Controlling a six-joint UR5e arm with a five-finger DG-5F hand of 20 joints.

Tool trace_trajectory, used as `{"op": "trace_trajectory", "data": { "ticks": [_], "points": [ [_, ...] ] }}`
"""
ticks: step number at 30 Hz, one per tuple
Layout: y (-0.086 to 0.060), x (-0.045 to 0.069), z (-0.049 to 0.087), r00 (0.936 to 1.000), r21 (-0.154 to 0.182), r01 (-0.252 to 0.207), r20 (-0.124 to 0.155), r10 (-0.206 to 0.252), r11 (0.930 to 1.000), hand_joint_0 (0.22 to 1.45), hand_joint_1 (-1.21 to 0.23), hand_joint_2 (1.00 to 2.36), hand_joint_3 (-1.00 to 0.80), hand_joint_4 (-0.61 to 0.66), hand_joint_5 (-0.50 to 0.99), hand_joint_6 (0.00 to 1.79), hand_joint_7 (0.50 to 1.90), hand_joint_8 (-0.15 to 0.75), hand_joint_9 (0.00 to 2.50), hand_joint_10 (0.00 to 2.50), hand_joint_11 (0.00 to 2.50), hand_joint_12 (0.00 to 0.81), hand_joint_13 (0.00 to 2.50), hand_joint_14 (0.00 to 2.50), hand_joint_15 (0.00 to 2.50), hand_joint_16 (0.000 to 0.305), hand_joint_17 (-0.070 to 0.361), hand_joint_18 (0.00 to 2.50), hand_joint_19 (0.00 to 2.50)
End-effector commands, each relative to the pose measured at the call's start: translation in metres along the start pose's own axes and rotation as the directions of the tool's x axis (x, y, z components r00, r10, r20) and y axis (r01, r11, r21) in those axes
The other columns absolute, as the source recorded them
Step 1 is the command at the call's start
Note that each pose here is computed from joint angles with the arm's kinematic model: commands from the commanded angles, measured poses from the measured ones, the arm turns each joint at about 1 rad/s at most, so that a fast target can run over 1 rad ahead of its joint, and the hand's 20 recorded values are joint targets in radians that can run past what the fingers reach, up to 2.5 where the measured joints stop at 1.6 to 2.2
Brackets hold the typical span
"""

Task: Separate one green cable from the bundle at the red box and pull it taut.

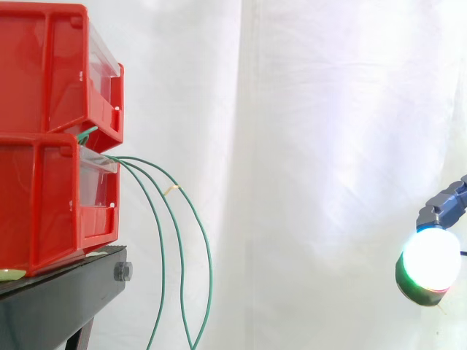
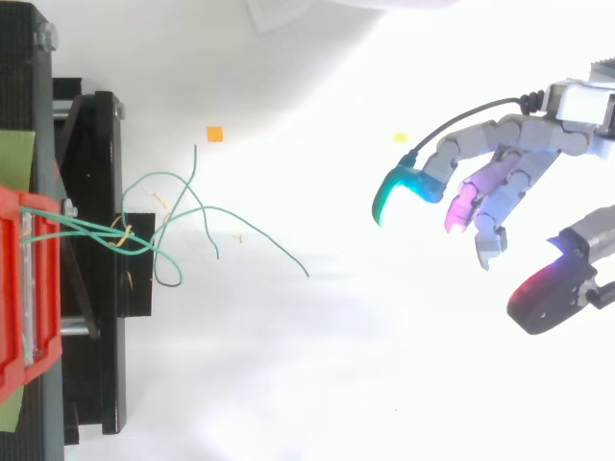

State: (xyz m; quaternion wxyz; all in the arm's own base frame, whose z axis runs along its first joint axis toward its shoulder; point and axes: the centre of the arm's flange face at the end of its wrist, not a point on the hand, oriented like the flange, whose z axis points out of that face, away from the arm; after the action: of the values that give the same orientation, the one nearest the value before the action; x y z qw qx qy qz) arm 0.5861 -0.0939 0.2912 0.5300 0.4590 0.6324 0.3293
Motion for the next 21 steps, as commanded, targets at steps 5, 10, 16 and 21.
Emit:
{"op": "trace_trajectory", "data": {
  "ticks": [5, 10, 16, 21],
  "points": [
    [0.0000, 0.0005, 0.0000, 1.0000, 0.001, 0.000, 0.000, 0.000, 1.0000, 0.41, -0.35, 1.00, -0.50, 0.18, -0.20, 0.50, 0.71, 0.315, 0.86, 0.02, 0.70, 0.383, 0.80, 0.02, 0.56, 0.070, 0.158, 0.87, 0.62],
    [-0.0003, -0.0002, 0.0000, 1.0000, 0.001, 0.000, -0.001, 0.000, 1.0000, 0.41, -0.32, 1.00, -0.50, 0.13, -0.25, 0.50, 0.66, 0.312, 0.52, 0.01, 0.39, 0.366, 0.50, 0.01, 0.41, 0.062, 0.140, 0.66, 0.62],
    [0.0000, 0.0005, 0.0000, 1.0000, 0.001, 0.000, 0.000, 0.000, 1.0000, 0.47, -0.50, 1.00, -0.50, 0.11, -0.24, 0.50, 0.67, 0.269, 0.45, 0.01, 0.29, 0.309, 0.43, 0.01, 0.37, 0.049, 0.111, 0.51, 0.63],
    [-0.0003, -0.0002, 0.0000, 1.0000, 0.001, 0.000, -0.001, 0.000, 1.0000, 0.47, -0.56, 1.00, -0.50, 0.04, -0.30, 0.50, 0.50, 0.248, 0.29, 0.01, 0.25, 0.299, 0.34, 0.01, 0.35, 0.046, 0.103, 0.44, 0.60]
  ]
}}
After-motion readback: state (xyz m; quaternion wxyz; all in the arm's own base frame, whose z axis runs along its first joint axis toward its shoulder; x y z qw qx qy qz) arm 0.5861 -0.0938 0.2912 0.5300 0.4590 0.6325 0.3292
